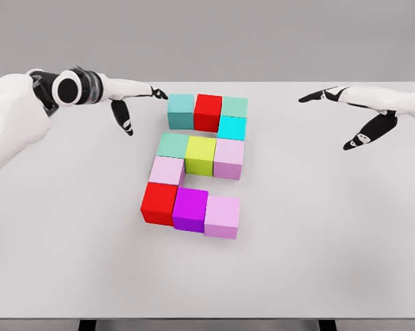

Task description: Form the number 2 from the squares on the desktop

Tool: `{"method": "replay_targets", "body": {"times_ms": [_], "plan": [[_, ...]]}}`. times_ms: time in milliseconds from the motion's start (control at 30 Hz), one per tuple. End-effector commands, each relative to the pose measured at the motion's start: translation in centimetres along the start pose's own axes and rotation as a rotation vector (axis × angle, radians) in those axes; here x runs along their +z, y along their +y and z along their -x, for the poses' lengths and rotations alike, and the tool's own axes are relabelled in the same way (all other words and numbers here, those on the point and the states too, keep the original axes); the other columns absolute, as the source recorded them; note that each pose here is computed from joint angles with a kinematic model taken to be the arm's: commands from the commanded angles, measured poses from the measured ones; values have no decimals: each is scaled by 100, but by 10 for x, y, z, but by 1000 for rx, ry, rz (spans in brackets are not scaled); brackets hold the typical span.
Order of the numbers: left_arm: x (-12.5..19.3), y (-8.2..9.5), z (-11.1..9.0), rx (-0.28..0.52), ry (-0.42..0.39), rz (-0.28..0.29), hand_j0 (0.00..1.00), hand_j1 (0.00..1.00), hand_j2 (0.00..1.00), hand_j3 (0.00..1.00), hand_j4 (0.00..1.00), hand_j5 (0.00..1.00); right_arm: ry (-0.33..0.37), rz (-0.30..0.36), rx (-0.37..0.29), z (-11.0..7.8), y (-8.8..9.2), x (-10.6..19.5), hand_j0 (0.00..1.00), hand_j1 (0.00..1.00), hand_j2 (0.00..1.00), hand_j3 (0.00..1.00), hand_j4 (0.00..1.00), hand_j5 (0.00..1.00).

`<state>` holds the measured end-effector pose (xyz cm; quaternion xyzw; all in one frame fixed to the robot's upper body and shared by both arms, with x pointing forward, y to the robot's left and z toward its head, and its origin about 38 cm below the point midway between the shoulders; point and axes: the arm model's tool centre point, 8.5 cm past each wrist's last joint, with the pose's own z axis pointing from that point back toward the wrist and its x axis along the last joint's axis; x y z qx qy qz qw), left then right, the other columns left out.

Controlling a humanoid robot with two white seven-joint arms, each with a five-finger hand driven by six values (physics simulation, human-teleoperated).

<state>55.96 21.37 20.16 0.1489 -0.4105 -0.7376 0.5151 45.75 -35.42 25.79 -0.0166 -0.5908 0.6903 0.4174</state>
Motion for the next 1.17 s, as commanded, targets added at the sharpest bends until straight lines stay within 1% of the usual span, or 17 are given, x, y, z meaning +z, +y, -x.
{"method": "replay_targets", "body": {"times_ms": [0,800,867,933,967,1033,1133], "plan": [[-1,0,-3,-3,-12,-1,100,100,100,100,100,100,-2,6,-6,0,-1,0,100,100,100,100,100,100],[-2,3,-7,-11,-20,-5,100,100,100,100,100,100,-5,11,2,-2,-5,0,100,100,100,100,100,100],[6,9,1,-3,-6,-22,100,100,100,100,100,100,-3,11,2,-2,-5,1,100,100,100,100,100,100],[17,12,16,4,13,-34,100,100,100,100,100,100,-3,11,2,-2,-5,1,100,100,100,100,100,100],[22,11,21,-9,-1,-37,100,100,100,100,100,100,-3,11,2,-2,-5,1,100,100,100,100,100,100],[30,11,29,-20,-23,-43,100,100,100,100,100,100,-4,13,3,-2,-6,1,100,100,100,100,100,100],[31,10,31,-15,-25,-42,100,100,100,100,100,100,-4,15,4,-2,-6,1,100,100,100,100,100,100]]}}
